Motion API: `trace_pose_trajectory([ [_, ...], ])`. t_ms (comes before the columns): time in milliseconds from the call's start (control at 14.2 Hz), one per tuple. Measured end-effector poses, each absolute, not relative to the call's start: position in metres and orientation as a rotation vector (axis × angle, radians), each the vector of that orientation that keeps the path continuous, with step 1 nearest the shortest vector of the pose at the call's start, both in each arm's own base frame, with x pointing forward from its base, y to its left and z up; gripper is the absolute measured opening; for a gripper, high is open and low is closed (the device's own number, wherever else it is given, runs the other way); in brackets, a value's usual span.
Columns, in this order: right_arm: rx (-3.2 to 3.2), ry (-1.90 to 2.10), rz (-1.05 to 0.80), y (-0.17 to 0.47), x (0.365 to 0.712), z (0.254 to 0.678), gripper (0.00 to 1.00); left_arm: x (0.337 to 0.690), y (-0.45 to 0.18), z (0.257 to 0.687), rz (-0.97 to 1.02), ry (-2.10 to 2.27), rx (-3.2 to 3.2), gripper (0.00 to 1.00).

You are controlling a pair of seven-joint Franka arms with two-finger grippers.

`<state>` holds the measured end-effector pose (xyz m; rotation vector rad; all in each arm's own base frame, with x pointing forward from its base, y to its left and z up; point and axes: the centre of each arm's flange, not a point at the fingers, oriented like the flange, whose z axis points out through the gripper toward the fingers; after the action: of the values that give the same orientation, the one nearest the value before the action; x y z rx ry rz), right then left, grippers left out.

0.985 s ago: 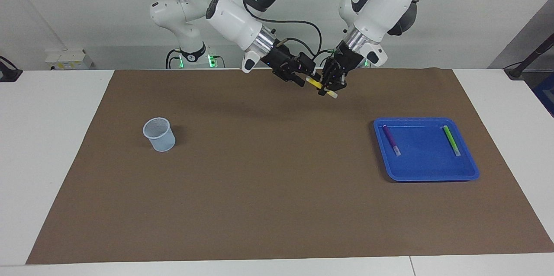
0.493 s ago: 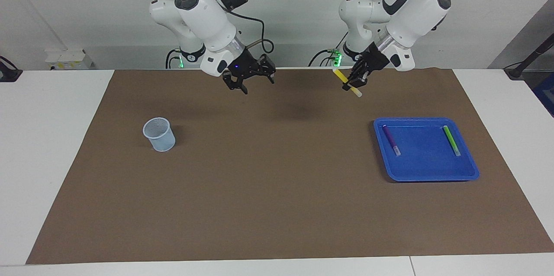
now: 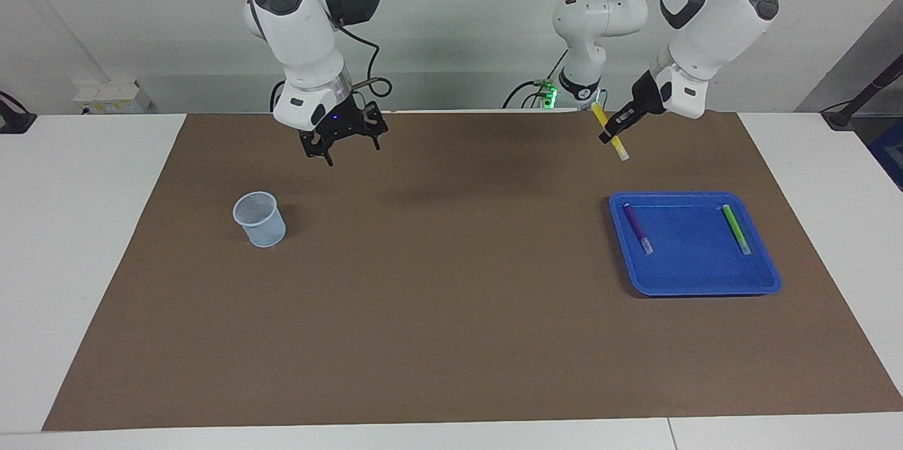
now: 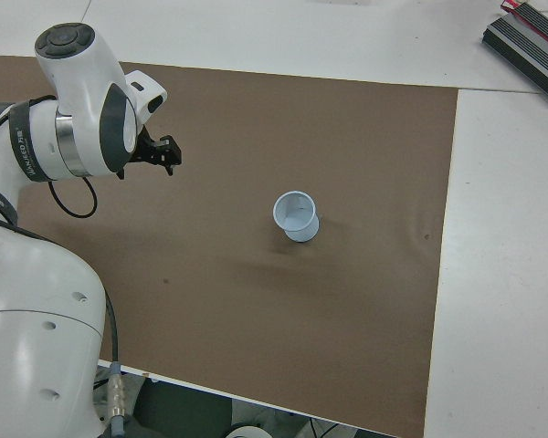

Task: Right arm passes pens to left for tray arrangement
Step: 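Carry the yellow pen over the tray while the right gripper returns, then lower the yellow pen into the tray and open the left gripper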

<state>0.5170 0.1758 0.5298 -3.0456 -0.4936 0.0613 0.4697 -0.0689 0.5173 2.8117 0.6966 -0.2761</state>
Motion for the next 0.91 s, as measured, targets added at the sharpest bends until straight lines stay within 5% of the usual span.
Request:
trace_pose_trajectory([
  [422, -3.118, -0.518, 0.047, 0.116, 0.545, 0.57, 1.0, 0.474, -0.008, 0.499, -0.264, 0.326, 2.974, 0.19],
  [915, -3.111, -0.527, 0.141, 0.115, 0.561, 0.545, 1.0, 0.502, 0.019, 0.448, -0.283, 0.207, 3.036, 0.19],
])
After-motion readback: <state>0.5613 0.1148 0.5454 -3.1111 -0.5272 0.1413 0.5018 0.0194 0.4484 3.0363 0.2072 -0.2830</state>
